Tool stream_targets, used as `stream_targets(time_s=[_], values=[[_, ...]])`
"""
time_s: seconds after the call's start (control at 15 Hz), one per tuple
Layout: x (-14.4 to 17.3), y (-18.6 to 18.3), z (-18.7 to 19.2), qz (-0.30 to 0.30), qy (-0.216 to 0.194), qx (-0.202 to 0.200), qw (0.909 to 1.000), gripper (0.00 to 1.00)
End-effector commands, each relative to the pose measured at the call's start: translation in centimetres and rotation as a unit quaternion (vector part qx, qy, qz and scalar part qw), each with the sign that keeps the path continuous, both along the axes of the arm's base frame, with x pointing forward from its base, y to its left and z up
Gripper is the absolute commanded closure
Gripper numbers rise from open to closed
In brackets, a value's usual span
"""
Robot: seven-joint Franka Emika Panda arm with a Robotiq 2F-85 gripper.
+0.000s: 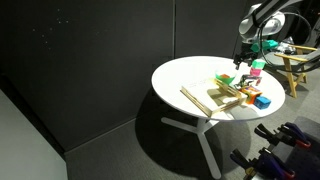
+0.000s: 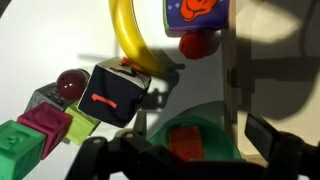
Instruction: Remove the plushy cube from the crate and put it on the table
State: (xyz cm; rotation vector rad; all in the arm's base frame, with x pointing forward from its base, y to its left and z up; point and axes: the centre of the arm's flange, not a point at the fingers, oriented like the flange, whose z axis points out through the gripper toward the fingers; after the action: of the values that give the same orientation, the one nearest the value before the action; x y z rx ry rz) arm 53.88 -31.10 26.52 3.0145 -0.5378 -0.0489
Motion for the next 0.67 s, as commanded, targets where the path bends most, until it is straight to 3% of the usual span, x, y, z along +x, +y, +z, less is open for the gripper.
stream_targets(time_s=[0.0, 0.6], values=[[-2.5, 2.2, 2.6, 0.032, 0.007, -0.002, 0.9995, 0.00], [-5.2, 7.8, 4.6, 0.086, 0.035, -0.006, 0.9956, 0.00]])
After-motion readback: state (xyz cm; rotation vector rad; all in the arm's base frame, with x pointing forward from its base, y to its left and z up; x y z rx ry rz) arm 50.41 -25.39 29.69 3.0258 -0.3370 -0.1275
